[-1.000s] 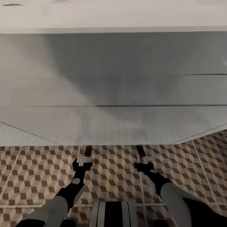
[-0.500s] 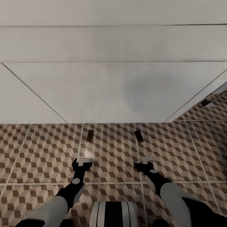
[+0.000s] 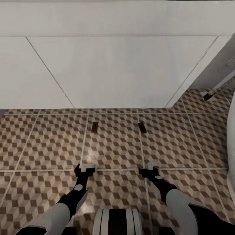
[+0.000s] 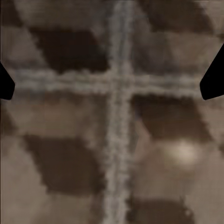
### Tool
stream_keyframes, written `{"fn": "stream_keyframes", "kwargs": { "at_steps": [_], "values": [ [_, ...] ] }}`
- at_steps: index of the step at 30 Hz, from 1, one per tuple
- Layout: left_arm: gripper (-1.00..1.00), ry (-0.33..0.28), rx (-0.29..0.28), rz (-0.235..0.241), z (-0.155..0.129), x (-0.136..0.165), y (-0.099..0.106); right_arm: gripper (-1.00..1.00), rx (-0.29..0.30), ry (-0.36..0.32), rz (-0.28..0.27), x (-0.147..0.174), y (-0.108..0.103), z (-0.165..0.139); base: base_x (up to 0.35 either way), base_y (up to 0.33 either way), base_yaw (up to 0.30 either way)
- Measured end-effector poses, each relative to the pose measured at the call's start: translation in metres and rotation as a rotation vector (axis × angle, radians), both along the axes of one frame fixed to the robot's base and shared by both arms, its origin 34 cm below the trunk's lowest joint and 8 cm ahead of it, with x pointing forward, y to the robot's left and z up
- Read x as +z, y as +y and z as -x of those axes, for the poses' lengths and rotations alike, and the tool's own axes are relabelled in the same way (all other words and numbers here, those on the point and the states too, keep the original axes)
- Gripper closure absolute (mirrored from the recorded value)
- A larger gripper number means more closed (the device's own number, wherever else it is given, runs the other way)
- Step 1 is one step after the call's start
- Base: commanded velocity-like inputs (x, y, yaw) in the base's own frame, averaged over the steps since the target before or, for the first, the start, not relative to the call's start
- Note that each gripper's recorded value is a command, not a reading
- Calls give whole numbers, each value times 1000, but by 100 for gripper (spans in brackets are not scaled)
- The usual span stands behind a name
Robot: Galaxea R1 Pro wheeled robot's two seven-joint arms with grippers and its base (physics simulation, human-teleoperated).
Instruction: Take the four mousetraps from the cabinet in the bathroom and place them on the bathroom floor. Make sure all four end up on the same floor surface, and ensure that at least two of them are either under or directly next to the same bathroom sink.
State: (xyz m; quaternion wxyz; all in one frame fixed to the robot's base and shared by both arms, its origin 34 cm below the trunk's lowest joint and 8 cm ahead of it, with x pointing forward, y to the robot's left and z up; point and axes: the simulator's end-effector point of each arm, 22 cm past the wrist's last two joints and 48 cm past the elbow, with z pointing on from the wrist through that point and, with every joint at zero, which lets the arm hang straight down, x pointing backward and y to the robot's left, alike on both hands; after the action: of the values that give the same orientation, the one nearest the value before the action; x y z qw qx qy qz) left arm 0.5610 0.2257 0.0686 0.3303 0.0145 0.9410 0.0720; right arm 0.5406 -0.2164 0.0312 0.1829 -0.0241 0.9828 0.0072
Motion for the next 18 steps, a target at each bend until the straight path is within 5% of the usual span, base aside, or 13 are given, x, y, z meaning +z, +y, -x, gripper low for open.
{"fn": "stream_keyframes", "kwargs": {
  "at_steps": [18],
  "values": [
    [-100,1,4,1,0,0,0,-100,-1,-5,-1,0,0,-1,-346,0,0]
  ]
}}
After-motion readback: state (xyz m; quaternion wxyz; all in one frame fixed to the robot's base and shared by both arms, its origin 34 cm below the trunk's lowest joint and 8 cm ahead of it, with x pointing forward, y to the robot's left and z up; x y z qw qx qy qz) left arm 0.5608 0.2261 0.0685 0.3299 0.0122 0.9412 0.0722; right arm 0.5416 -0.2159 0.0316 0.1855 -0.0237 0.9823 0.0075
